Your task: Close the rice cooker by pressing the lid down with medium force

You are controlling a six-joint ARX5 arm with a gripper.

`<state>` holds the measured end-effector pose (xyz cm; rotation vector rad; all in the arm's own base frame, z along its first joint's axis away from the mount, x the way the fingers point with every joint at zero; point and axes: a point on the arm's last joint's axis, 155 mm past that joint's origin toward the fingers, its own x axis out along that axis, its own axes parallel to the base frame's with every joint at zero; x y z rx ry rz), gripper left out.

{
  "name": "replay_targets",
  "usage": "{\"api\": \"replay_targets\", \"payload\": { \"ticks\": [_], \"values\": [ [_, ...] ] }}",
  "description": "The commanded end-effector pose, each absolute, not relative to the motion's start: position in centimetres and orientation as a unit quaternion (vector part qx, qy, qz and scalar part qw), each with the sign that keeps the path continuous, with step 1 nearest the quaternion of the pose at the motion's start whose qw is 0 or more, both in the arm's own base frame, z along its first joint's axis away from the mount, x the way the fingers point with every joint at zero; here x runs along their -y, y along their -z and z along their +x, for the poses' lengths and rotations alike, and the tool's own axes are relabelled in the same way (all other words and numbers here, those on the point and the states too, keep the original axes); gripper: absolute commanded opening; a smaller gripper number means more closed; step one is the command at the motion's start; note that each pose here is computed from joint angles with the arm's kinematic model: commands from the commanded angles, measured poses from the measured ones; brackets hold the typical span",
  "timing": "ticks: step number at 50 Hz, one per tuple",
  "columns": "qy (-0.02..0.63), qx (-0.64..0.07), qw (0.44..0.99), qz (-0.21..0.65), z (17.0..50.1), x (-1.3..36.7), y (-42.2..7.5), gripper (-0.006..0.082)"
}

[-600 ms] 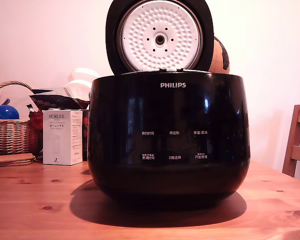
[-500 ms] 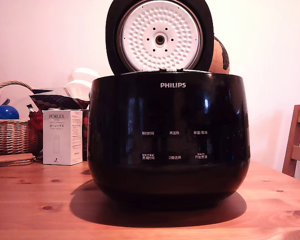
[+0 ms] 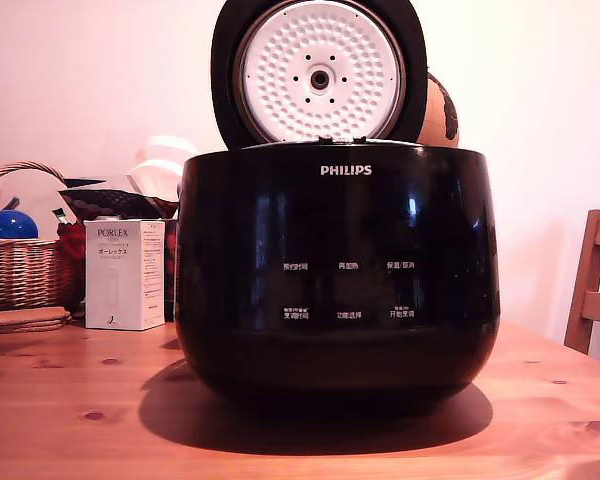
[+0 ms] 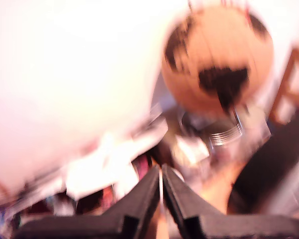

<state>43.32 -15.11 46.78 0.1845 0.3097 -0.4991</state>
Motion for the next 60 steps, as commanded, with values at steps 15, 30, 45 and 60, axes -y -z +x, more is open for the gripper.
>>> {"api": "replay_targets", "payload": {
  "ticks": [15,30,45,60],
  "values": [
    [0.27,-0.159,0.947,0.068,47.1,18.0,-42.2,-0.0019],
    [0.348,-0.202,0.916,0.005,47.1,21.3,-39.4,-0.0019],
    [0.405,-0.235,0.883,-0.038,46.9,23.6,-37.2,-0.0019],
    [0.426,-0.248,0.868,-0.058,47.1,24.6,-36.2,-0.002]
  ]
}}
